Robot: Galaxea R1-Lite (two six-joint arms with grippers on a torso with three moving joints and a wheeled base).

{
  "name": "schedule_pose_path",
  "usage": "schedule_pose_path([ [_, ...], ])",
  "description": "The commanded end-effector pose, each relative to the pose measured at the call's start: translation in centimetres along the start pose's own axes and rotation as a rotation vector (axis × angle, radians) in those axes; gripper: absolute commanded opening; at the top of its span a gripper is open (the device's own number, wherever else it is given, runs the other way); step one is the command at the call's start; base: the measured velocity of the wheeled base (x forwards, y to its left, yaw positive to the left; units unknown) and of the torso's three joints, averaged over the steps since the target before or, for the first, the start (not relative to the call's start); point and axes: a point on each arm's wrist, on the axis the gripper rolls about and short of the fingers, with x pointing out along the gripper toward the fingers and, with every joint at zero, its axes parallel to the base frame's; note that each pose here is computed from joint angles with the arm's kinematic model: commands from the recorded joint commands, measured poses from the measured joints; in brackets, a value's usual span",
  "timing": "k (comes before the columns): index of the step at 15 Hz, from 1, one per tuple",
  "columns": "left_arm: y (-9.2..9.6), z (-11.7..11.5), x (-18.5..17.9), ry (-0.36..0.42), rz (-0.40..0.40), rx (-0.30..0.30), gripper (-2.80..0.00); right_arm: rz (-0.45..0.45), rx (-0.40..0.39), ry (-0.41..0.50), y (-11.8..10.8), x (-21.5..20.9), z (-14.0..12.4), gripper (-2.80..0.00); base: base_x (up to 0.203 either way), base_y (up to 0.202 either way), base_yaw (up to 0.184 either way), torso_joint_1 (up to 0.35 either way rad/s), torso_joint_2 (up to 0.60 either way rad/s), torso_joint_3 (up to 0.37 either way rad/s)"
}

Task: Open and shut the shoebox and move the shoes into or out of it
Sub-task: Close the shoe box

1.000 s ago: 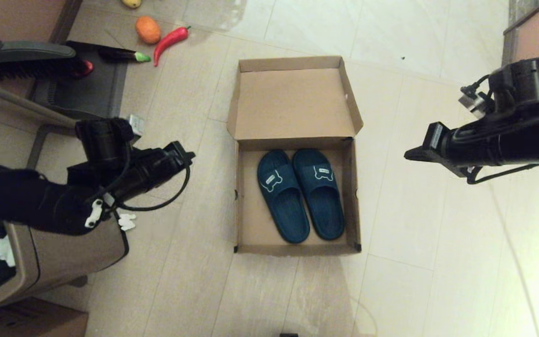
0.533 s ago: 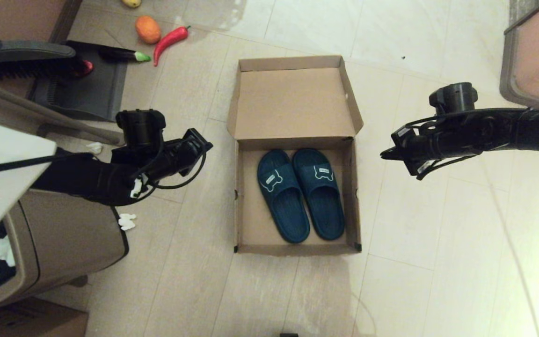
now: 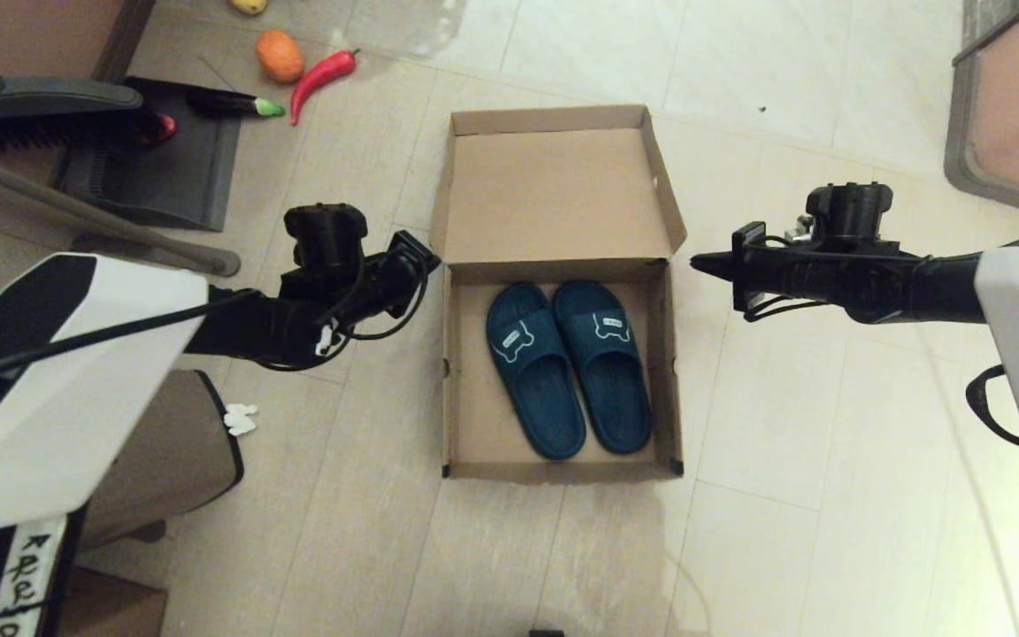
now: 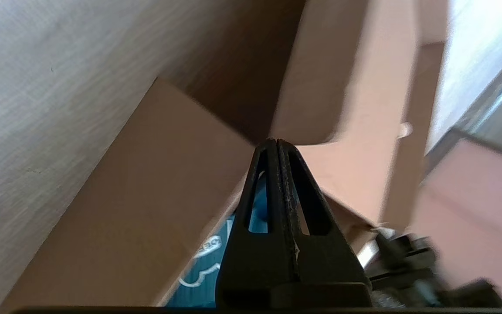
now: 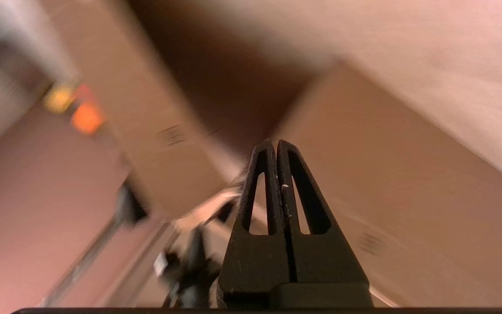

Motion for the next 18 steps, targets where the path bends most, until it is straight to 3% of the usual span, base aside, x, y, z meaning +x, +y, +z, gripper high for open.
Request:
schedule_pose_path([
  [1,1.4,-0.9,1.7,0.005,0.026,-0.004,-2.80,0.043,-0.016,0.012,-1.0,0.6,0.4,-2.80,0.000,0.000,0.000,0.000,0.00,0.000],
  [10,1.7,-1.1,2.6,0.006,0.055,0.045,-2.80,0.136,-0.082,-0.016,-3.0,3.4,-0.9,-2.80,0.000,0.000,0.000,0.000,0.00,0.000],
  [15,0.7,-1.9,2.8,0.025,0.049,0.049,-2.80,0.128,-0.071,-0.013,-4.0,4.3,-1.7,-2.80,0.000,0.000,0.000,0.000,0.00,0.000],
  [18,-1.0,-2.4,2.2,0.035,0.045,0.050,-2.80,0.106,-0.057,-0.040,-4.1,4.5,-2.1,-2.80,0.000,0.000,0.000,0.000,0.00,0.000],
])
